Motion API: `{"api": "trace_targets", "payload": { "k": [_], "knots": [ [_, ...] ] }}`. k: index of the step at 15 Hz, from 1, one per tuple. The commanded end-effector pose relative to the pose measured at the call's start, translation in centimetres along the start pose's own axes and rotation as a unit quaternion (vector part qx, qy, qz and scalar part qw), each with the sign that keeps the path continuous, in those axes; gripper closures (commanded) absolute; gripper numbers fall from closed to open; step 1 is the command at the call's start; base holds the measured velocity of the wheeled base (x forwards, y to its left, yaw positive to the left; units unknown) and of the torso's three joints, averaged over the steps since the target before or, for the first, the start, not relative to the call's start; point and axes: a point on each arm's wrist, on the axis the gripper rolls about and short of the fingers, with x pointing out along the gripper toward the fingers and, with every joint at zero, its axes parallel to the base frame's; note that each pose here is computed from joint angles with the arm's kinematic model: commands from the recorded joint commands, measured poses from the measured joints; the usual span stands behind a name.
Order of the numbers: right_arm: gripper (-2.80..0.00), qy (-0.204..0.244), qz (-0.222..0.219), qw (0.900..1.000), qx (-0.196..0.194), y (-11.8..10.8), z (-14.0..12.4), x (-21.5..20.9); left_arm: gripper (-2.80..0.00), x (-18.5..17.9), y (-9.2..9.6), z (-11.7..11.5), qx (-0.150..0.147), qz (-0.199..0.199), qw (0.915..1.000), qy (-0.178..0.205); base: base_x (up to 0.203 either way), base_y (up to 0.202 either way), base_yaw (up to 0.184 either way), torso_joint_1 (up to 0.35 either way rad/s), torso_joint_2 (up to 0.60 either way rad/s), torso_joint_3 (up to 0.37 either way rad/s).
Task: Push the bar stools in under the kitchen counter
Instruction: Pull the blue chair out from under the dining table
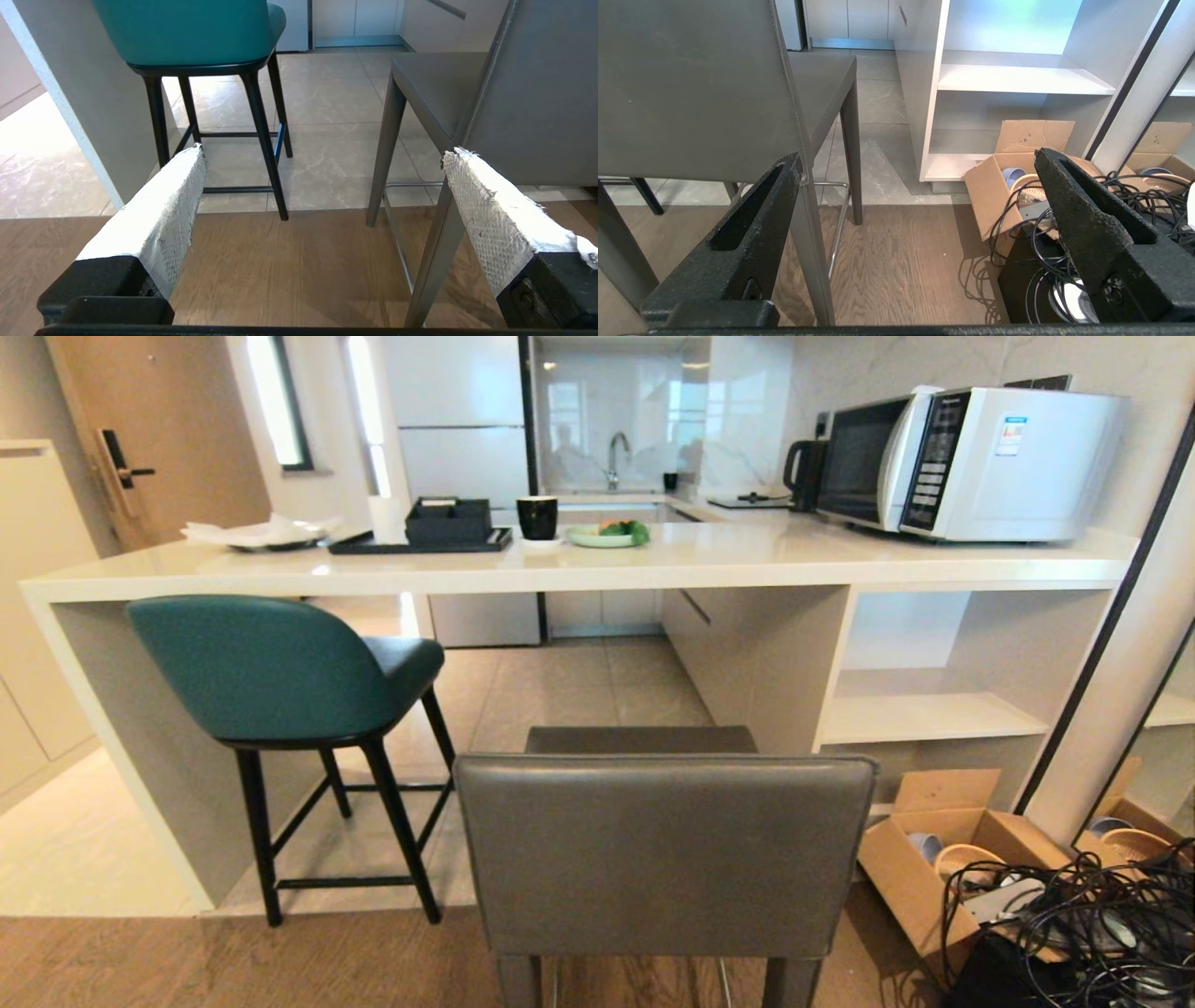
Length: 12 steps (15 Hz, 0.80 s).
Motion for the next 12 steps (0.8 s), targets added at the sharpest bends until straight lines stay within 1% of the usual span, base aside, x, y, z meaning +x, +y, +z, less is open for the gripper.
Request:
{"api": "trace_targets", "payload": {
  "k": [1, 4, 11, 12],
  "knots": [
    [-2.8, 0.001, 0.0, 1.0, 0.003, 0.0, 0.0, 0.01, -2.8, 0.01, 0.0, -0.02, 0.0, 0.0, 1.0, 0.002, 0.0, 0.0, 0.0, 0.0, 0.0, 0.0],
    [-2.8, 0.0, -0.001, 1.0, 0.014, -0.01, 0.02, 0.01, -2.8, 0.01, 0.0, -0.02, 0.0, 0.001, 1.0, 0.002, 0.0, 0.0, 0.0, 0.0, 0.0, 0.0],
    [-2.8, 0.0, -0.004, 1.0, 0.02, -0.02, 0.02, 0.01, -2.8, 0.01, 0.01, 0.0, -0.007, 0.001, 1.0, 0.001, 0.0, 0.0, 0.0, 0.0, 0.0, 0.0],
    [-2.8, 0.001, -0.008, 1.0, 0.027, -0.04, 0.02, 0.01, -2.8, 0.01, 0.01, -0.01, -0.008, 0.002, 1.0, 0.001, 0.0, 0.0, 0.0, 0.0, 0.0, 0.0]
  ]
}}
